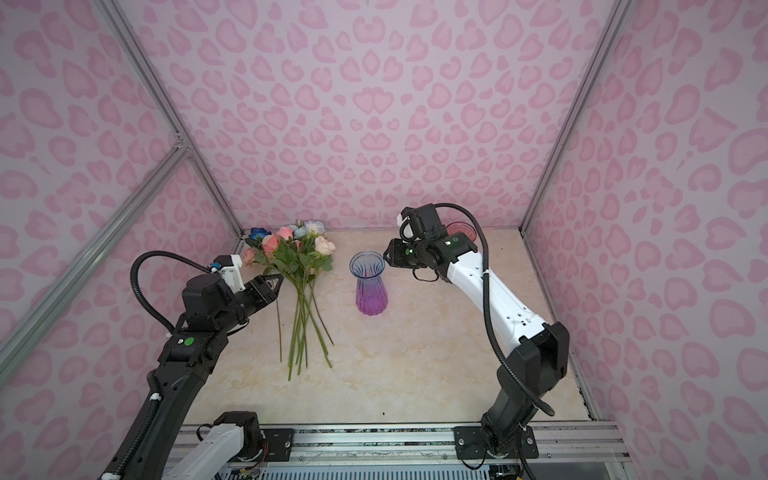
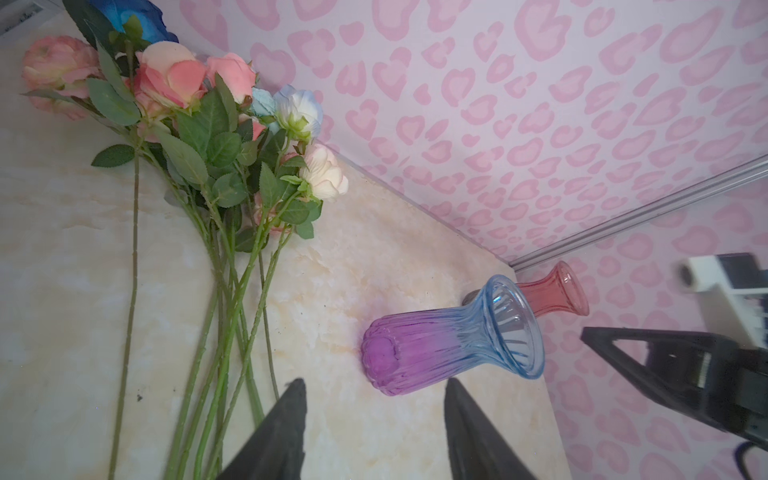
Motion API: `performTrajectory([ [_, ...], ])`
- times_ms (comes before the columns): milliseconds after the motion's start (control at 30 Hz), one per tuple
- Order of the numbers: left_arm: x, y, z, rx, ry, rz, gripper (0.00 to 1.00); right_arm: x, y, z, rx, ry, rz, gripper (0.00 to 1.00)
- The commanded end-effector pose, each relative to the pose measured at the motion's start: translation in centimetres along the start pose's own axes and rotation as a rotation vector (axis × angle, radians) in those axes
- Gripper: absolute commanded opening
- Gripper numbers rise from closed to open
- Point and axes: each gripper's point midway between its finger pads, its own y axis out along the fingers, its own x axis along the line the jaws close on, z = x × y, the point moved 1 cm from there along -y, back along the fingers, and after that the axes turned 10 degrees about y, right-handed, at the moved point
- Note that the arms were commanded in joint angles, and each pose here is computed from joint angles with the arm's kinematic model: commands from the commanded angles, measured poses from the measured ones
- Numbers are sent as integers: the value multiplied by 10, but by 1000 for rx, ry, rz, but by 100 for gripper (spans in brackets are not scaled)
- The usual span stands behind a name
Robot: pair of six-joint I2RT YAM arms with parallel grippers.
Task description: Arrange the flowers into the vase
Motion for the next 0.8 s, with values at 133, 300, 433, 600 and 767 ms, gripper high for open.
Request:
performTrajectory([
  [133,18,32,-3,81,44,-114,50,13,-50,-5,-240,-119,-121,34],
  [300,45,80,0,180,105,-249,48,8,-66,18,-355,-207,-224,34],
  [433,66,136,25,392,154,-302,28,-10,-64,28,-364,-211,-173,31],
  [600,98,193,52,554,213,-392,20,-20,-55,41,-318,-211,-150,26],
  [767,109,209,53,536,243,-431,22,-32,-55,52,-297,-209,-121,27],
])
